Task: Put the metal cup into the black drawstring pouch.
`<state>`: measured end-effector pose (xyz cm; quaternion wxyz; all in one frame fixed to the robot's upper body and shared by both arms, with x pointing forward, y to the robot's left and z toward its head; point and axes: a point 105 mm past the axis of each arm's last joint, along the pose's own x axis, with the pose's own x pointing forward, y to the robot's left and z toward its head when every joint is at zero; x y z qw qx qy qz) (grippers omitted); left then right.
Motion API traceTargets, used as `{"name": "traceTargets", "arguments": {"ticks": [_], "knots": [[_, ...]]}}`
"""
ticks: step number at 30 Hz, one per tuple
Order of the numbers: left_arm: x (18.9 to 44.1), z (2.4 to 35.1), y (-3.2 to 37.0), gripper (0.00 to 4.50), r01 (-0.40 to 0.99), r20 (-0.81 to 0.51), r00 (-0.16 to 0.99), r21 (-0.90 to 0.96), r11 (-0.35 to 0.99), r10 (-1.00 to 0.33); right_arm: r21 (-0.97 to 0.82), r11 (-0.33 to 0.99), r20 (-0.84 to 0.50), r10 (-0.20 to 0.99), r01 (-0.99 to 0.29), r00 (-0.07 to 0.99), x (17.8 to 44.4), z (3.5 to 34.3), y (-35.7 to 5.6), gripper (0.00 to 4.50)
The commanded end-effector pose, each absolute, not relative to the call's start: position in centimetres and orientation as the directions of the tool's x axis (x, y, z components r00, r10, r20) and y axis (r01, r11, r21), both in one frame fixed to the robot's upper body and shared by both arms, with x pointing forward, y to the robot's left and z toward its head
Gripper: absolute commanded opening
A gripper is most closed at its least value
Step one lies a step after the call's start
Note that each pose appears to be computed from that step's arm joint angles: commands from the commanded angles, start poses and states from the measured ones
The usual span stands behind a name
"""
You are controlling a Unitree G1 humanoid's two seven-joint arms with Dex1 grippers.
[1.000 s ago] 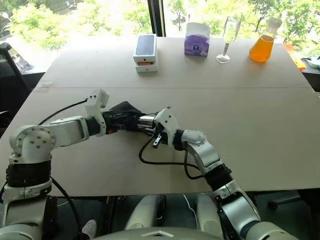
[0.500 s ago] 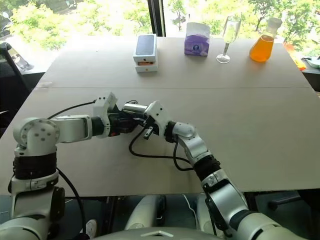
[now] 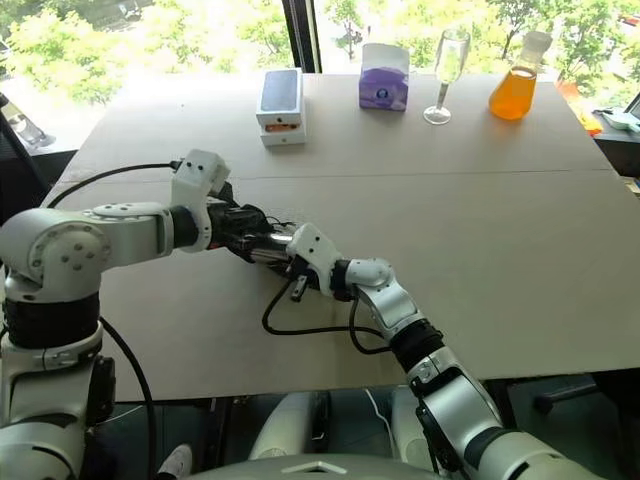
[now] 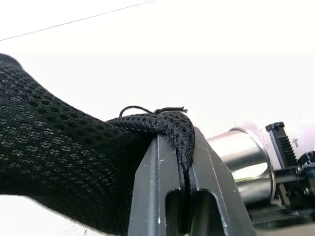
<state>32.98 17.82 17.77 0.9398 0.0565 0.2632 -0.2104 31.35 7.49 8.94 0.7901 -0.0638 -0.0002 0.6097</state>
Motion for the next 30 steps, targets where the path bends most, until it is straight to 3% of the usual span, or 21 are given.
{"name": "traceTargets", "arguments": {"ticks": [1,7,12,19,24,30], "knots": [[32.7,19.2,17.3,0.00,0.443,-0.442,0.805,0.002,0.896,-0.397,-0.069,0.223,-0.100,0.968,-0.972,0.229,30.7,8.0,8.1,0.16],[32.1,17.5,18.9,0.00,0.384,-0.461,0.818,-0.007,0.923,-0.344,-0.053,0.245,-0.070,0.966,-0.968,0.248,31.2,8.6,7.9,0.16],[31.4,16.3,19.7,0.00,0.332,-0.465,0.825,-0.060,0.941,-0.320,0.041,0.255,0.040,0.966,-0.966,0.256,31.2,10.4,7.9,0.16],[31.2,16.8,19.7,0.00,0.300,-0.414,0.850,-0.126,0.946,-0.325,0.072,0.182,0.059,0.981,-0.981,0.186,30.1,10.7,9.5,0.16],[30.6,18.0,18.0,0.00,0.377,-0.338,0.847,-0.161,0.912,-0.410,0.088,0.167,0.063,0.983,-0.982,0.173,30.1,10.6,10.8,0.16],[29.6,17.0,17.0,0.00,0.385,-0.342,0.818,-0.271,0.882,-0.462,0.085,0.269,0.088,0.957,-0.959,0.276,31.7,10.8,11.0,0.16]]}}
